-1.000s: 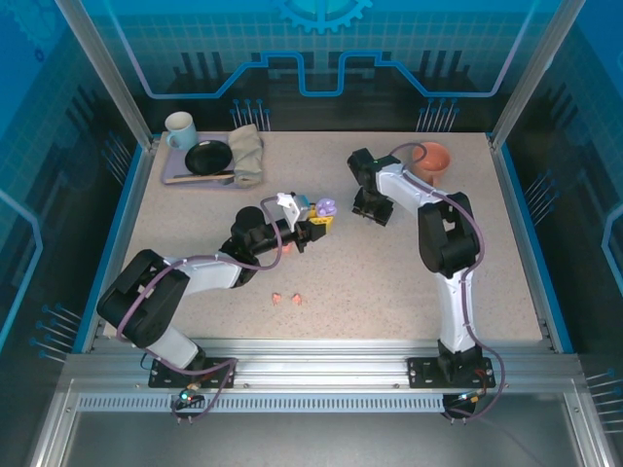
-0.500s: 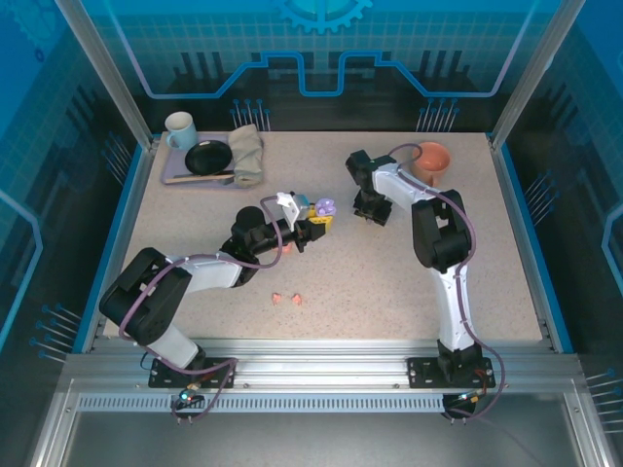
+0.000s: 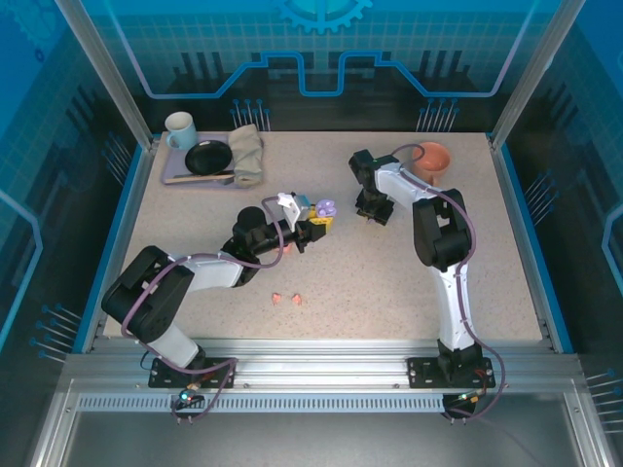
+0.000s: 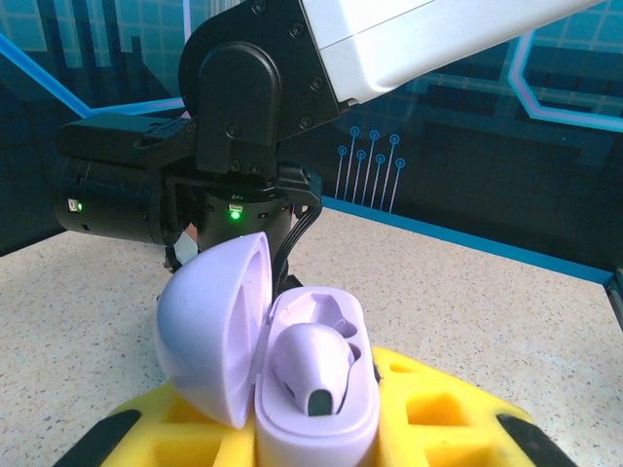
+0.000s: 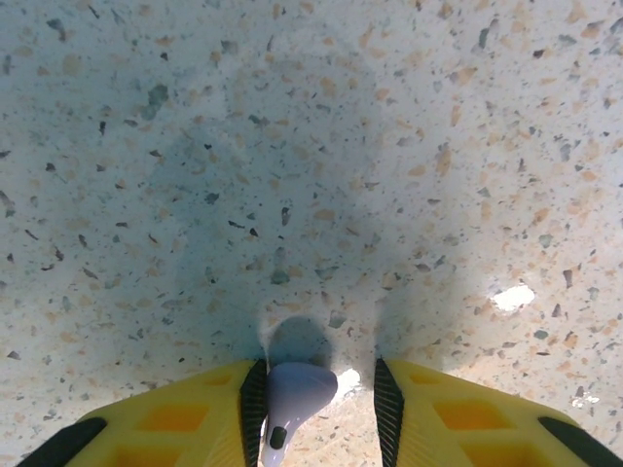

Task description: Insert the wireless bluetooth earbuds into the charging case

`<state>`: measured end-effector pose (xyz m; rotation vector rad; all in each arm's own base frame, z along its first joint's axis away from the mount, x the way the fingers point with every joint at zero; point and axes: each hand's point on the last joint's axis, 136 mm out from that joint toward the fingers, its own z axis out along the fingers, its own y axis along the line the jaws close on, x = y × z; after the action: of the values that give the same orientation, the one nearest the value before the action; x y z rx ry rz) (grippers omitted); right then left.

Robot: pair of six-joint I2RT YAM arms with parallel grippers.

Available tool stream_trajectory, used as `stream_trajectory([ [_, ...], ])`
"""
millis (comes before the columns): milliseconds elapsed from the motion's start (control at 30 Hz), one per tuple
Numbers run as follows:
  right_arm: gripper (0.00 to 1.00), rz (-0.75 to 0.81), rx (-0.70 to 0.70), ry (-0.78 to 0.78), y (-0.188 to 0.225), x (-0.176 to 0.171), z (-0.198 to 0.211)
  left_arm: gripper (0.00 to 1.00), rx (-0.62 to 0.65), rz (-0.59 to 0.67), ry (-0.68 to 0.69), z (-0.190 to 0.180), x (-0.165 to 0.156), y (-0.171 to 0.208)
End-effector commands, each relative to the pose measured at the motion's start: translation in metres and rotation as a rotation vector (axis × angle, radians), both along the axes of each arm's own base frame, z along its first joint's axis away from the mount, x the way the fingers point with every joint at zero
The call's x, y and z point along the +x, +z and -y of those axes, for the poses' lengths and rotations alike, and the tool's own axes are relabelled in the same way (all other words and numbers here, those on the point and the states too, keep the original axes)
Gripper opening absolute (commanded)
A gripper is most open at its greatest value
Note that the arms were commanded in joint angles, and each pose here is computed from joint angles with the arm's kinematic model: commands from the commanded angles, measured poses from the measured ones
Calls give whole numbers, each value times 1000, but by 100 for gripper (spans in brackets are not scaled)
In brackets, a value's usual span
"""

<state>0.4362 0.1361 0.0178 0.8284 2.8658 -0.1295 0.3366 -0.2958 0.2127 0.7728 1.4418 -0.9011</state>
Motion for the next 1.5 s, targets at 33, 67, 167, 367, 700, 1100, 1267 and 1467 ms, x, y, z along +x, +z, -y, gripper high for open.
stream_trajectory([
  [33,39,-52,30,-76,-17,-5,4,0,-32,35,-4,1,6,13],
  [67,39,-54,37,-82,-18,-6,2,0,-32,33,-4,1,6,12],
  [167,39,-62,44,-101,-21,-8,1,0,-33,32,-7,2,6,12],
  [367,32,-86,34,-110,-30,-11,1,0,-33,32,-6,2,6,13],
  [700,19,-85,12,-80,-26,-10,6,0,-30,33,-6,1,6,14],
  [1100,8,-8,24,-6,-5,-22,13,0,-22,27,-8,0,7,14],
  [1267,8,44,46,24,5,-33,15,0,-18,16,-11,1,6,11],
  [1467,8,176,83,67,33,-44,16,0,-9,-4,-18,0,2,4],
])
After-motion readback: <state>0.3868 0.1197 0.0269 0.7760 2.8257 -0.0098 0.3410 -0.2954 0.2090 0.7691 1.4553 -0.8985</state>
